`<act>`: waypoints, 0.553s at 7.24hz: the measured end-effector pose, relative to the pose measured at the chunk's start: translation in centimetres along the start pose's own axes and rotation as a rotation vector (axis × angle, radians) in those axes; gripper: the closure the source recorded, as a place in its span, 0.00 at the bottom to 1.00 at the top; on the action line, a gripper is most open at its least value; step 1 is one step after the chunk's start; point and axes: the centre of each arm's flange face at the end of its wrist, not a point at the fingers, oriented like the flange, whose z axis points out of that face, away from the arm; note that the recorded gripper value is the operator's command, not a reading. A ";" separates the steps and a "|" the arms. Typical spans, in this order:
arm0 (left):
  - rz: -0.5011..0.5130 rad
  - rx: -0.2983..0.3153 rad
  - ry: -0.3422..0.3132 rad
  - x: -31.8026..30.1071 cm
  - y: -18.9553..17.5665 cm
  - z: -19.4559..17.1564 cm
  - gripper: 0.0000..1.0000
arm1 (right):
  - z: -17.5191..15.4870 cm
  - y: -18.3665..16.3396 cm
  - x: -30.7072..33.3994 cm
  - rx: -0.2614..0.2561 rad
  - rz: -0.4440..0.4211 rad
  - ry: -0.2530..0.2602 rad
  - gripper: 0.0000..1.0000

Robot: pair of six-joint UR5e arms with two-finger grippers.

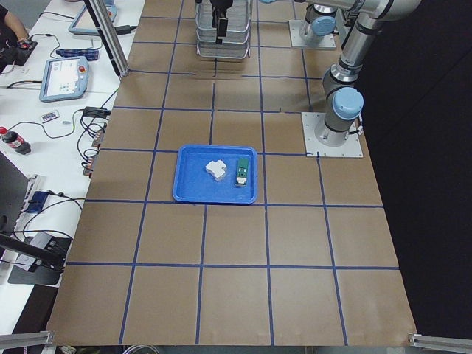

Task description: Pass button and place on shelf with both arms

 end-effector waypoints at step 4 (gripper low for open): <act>0.003 -0.014 0.004 0.1 0.3 0.4 0.00 | 0.0 0.0 0.0 0.000 0.000 0.003 0.00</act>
